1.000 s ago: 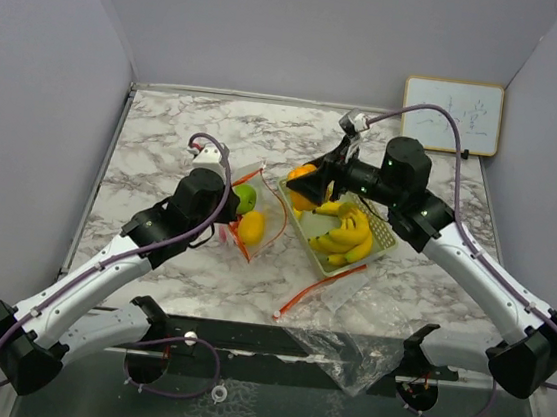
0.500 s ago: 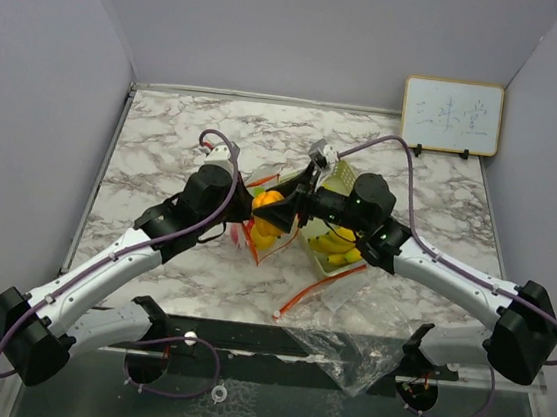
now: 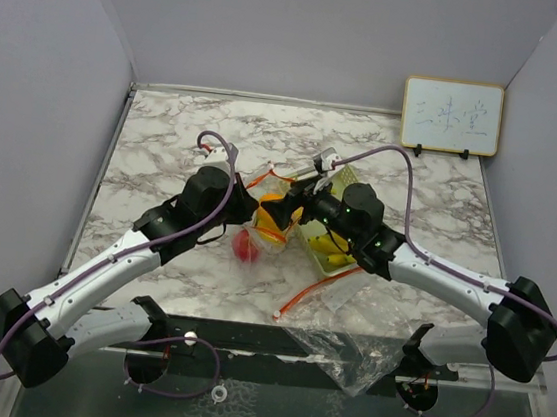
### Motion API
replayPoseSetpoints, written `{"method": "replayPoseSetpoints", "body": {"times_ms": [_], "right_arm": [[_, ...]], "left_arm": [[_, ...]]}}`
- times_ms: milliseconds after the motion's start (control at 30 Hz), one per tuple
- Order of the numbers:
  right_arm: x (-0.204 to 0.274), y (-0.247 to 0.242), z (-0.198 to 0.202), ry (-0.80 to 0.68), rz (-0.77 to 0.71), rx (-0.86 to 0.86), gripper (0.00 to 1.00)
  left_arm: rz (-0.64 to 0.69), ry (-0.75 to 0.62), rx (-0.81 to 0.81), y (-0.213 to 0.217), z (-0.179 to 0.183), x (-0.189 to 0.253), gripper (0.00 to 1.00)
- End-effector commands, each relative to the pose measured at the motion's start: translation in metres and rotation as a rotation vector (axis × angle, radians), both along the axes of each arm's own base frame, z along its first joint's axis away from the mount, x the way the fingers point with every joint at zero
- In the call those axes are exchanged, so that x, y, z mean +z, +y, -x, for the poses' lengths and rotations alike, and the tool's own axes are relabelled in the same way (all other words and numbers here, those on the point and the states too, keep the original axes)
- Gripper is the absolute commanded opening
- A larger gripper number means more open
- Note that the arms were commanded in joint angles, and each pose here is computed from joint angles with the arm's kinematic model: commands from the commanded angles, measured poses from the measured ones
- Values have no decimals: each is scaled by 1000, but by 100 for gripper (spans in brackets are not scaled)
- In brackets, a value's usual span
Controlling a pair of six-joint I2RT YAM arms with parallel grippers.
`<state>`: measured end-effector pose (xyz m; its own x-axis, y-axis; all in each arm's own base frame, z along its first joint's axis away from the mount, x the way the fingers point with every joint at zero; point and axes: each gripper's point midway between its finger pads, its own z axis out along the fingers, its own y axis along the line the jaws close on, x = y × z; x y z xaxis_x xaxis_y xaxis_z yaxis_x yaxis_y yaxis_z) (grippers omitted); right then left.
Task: Place the food in the zip-top bag and seal the zipper
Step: Place the fake vegetable in the zipper food storage bag, then zip the zipper food storage bag at the center of the board.
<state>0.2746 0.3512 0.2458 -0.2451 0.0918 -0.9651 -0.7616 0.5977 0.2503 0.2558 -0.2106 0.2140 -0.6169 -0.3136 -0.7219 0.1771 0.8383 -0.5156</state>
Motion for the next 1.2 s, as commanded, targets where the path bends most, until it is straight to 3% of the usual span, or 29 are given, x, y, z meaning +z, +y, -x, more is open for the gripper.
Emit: {"method": "replayPoseSetpoints", "body": {"times_ms": [0, 267, 367, 467, 700, 967, 1100, 1167], "right_arm": [[43, -13, -5, -66, -57, -79, 99], [50, -32, -32, 94, -90, -314, 100], [37, -17, -44, 154, -38, -327, 94], [29, 3, -53, 204, 10, -309, 82], [9, 28, -50, 247, 85, -292, 67], [7, 28, -44, 231, 122, -292, 20], [16, 13, -49, 178, 140, -343, 10], [34, 5, -48, 117, 129, -346, 8]], "left_arm": [[49, -9, -16, -9, -2, 4, 0], [79, -5, 24, -7, -6, -13, 0], [88, -4, 34, -7, -6, -19, 0], [76, 0, 43, -6, -8, -23, 0], [56, 1, 45, -6, -11, -27, 0], [43, -8, 41, -8, -15, -25, 0], [-4, -24, 21, -5, -15, -17, 0], [-56, -37, -3, -1, -13, -7, 17]]}}
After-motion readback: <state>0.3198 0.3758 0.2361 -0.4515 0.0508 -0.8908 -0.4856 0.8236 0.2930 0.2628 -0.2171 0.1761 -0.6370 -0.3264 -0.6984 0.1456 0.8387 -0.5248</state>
